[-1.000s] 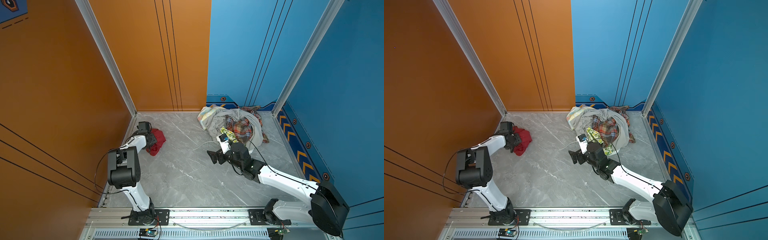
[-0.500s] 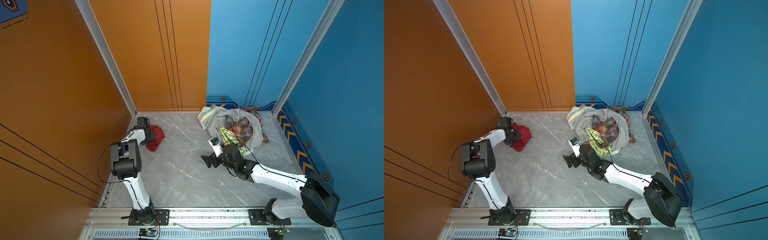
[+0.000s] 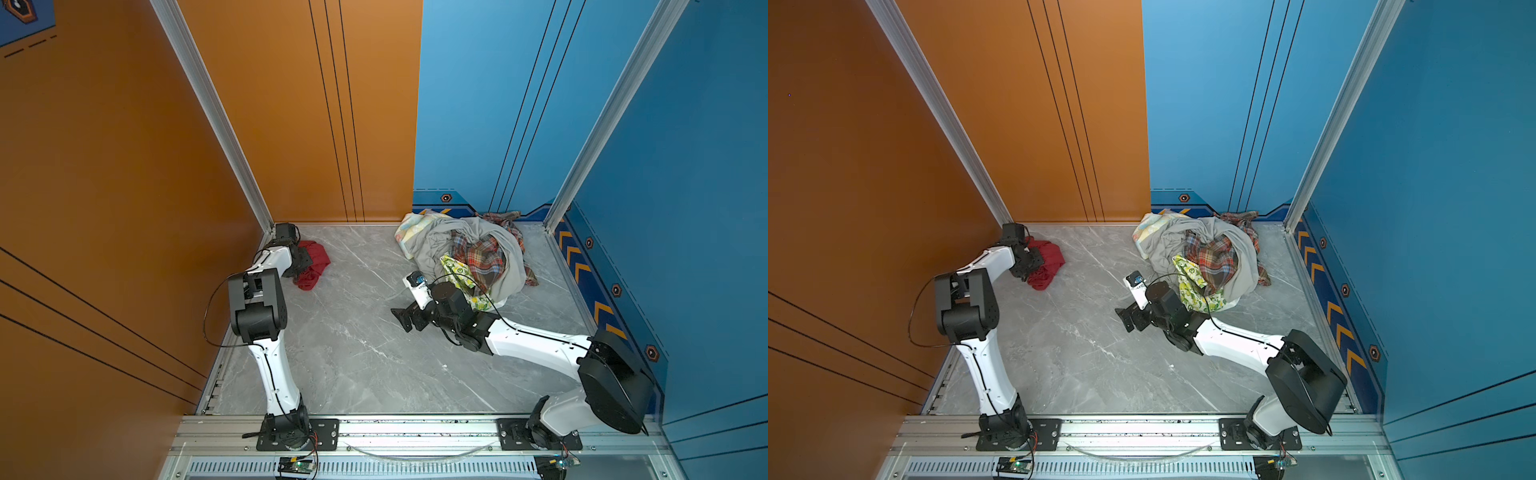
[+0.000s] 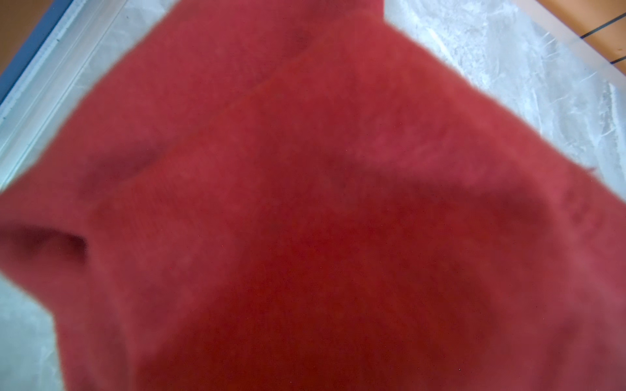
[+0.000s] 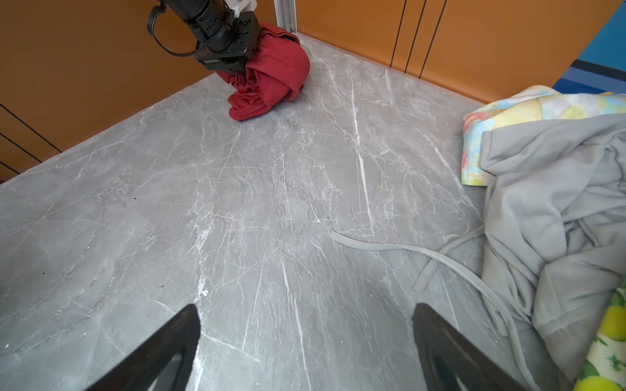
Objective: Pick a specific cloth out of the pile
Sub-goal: 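Lower the red cloth onto the floor and open the left gripper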
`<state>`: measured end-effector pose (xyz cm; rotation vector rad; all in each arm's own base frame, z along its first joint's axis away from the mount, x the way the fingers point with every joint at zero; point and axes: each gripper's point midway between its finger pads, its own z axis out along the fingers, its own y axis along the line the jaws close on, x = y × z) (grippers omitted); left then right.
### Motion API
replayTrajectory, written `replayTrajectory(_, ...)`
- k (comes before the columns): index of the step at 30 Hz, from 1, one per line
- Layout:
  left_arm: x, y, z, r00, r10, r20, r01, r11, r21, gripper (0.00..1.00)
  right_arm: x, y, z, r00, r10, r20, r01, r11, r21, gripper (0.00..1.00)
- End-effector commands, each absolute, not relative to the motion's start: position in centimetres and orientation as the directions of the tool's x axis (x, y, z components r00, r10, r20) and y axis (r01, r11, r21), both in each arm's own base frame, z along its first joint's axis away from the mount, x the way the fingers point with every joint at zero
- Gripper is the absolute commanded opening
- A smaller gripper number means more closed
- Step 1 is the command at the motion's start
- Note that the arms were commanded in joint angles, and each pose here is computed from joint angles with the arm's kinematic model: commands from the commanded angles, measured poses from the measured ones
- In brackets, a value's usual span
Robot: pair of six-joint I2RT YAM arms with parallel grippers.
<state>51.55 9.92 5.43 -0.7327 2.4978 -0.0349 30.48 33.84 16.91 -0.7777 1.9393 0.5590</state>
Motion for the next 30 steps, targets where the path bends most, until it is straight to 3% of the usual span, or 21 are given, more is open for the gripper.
replayTrajectory(1,49.2,9.8,2.3,-0.771,-0.517,-0.371,-0.506,0.852,-0.135,0.00,30.3,34.9,17.4,-0.334,-0.321,-0.886,-0.752,0.658,0.044,0.99)
replayTrajectory(6,49.2,10.0,4.1,-0.770,-0.497,-0.400,-0.490,0.862,-0.129,0.05,30.5,35.2,17.8,-0.325,-0.326,-0.888,-0.758,0.651,0.038,0.98)
replayTrajectory(9,49.0,9.9,5.7,-0.767,-0.484,-0.421,-0.475,0.870,-0.137,0.18,30.3,35.1,18.1,-0.319,-0.323,-0.891,-0.760,0.649,0.037,0.99)
replayTrajectory(14,48.2,9.6,8.2,-0.753,-0.472,-0.459,-0.462,0.875,-0.142,0.52,30.1,35.0,18.8,-0.308,-0.309,-0.900,-0.762,0.646,0.039,0.99)
replayTrajectory(17,47.6,9.5,9.8,-0.742,-0.462,-0.485,-0.457,0.879,-0.137,0.63,30.0,34.9,19.3,-0.300,-0.299,-0.906,-0.763,0.646,0.040,0.99)
replayTrajectory(24,46.0,8.8,13.1,-0.718,-0.442,-0.538,-0.441,0.887,-0.141,0.75,29.7,34.0,20.3,-0.285,-0.259,-0.923,-0.749,0.662,0.045,0.99)
replayTrajectory(30,44.5,7.9,15.3,-0.698,-0.415,-0.583,-0.425,0.896,-0.129,1.00,29.5,33.1,20.9,-0.280,-0.212,-0.936,-0.734,0.676,0.066,1.00)
